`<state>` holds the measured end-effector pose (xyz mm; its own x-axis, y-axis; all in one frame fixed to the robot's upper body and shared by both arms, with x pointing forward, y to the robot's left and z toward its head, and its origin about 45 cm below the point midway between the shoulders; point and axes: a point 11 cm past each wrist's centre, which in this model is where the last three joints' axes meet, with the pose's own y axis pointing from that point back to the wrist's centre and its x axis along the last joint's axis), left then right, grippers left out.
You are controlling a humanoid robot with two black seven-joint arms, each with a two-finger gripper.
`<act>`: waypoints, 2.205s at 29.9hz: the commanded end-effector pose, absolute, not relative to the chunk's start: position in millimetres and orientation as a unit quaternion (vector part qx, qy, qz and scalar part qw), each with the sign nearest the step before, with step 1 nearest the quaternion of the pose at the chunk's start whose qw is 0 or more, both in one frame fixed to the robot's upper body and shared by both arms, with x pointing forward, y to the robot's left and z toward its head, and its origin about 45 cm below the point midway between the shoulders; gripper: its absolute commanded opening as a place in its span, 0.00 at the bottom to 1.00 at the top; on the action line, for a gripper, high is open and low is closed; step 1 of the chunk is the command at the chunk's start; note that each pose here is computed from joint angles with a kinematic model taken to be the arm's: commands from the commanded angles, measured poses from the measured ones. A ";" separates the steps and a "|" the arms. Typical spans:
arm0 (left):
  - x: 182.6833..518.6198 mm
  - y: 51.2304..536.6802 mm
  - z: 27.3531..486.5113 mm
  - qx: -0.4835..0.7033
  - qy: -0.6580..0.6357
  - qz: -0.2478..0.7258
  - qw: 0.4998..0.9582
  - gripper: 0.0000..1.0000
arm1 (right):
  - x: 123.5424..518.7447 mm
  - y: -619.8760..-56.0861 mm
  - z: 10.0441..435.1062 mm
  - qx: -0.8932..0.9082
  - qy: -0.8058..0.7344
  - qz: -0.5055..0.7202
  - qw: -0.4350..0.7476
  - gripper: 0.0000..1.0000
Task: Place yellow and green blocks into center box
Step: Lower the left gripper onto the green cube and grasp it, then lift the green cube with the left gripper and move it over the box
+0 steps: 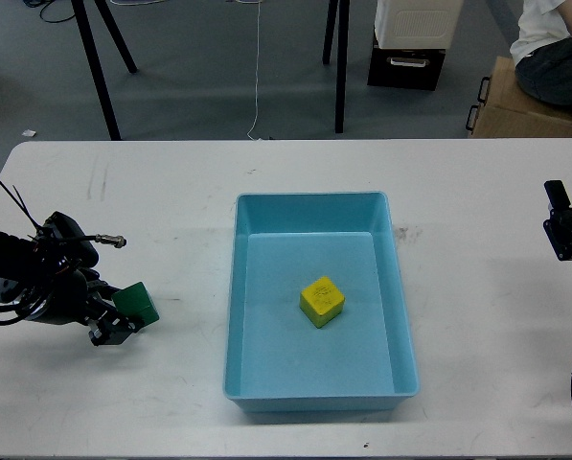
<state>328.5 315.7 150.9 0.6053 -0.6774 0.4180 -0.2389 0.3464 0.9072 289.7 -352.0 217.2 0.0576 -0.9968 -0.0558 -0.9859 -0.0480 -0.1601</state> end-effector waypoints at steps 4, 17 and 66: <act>332.7 316.5 154.5 0.552 -0.419 -0.149 0.705 0.23 | 289.4 -353.4 216.8 -0.722 0.687 -0.035 0.076 0.98; 400.5 275.9 308.1 0.506 -0.552 -0.052 0.661 0.20 | 265.9 -386.4 203.2 -0.682 0.729 -0.028 0.051 0.98; 351.6 47.5 211.8 0.368 -0.614 -0.263 0.647 0.44 | 251.6 -436.3 171.6 -0.614 0.789 0.004 0.017 0.98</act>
